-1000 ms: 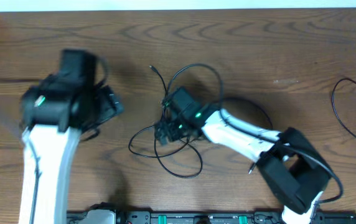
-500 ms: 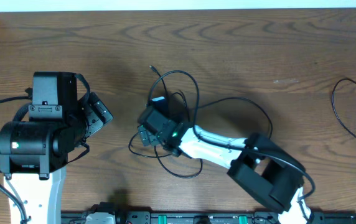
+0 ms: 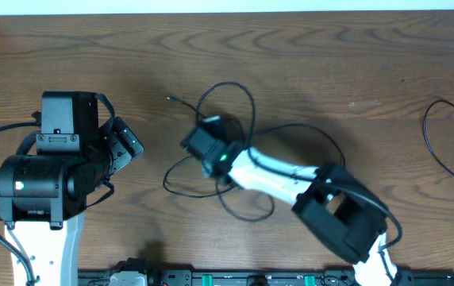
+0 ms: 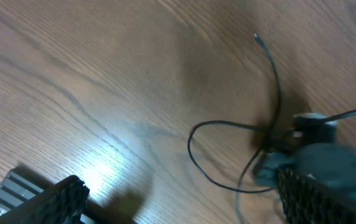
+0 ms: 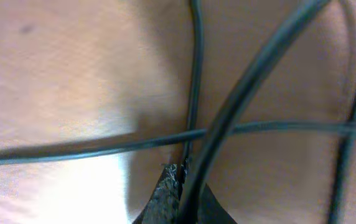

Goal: Untangle cables

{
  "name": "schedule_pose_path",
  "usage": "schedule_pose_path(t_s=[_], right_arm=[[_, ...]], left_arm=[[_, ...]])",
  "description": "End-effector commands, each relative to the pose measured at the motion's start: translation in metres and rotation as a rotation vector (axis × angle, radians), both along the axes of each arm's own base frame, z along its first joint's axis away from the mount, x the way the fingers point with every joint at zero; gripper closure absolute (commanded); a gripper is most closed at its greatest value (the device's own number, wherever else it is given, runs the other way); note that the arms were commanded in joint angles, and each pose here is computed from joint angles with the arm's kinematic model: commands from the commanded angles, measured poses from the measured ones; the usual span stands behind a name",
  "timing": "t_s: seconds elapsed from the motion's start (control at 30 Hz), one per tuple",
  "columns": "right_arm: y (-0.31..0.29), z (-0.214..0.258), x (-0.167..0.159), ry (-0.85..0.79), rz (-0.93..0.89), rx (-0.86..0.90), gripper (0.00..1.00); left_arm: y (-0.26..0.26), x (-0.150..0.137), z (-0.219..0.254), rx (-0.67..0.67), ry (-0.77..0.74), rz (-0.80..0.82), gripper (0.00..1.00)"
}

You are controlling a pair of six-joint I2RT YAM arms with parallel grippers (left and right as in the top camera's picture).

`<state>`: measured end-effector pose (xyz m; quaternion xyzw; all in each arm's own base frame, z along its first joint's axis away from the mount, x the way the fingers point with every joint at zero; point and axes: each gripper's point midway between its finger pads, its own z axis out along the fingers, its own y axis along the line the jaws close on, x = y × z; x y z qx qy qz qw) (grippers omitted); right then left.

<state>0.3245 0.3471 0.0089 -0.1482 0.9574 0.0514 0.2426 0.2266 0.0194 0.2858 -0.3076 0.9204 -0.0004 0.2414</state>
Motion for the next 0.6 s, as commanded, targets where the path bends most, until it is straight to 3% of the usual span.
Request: schedule_pose_path(t_s=[0.0, 0.1, 0.3, 0.43, 0.57], right_arm=[[-0.028, 0.099, 0.070, -0.194, 0.028, 0.058, 0.99], [-0.082, 0.172, 0.134, -0.360, -0.027, 0.057, 0.99], [-0.221, 0.280, 0.230, -0.654, -0.226, -0.050, 0.99], [-0.324, 0.333, 0.260, -0.822, -0.388, -0.093, 0.99], [-0.414, 0.326, 0.266, -0.827, -0.532, -0.152, 0.99]], left_arm=[[0.003, 0.000, 0.003, 0.011, -0.006, 0.004, 0.02], [0.003, 0.000, 0.003, 0.011, -0.006, 0.004, 0.02], [0.003, 0.000, 0.003, 0.011, -0.006, 0.005, 0.02], [0.003, 0.000, 0.003, 0.010, -0.006, 0.005, 0.02], [0.003, 0.002, 0.004, 0.005, -0.019, 0.015, 0.02]])
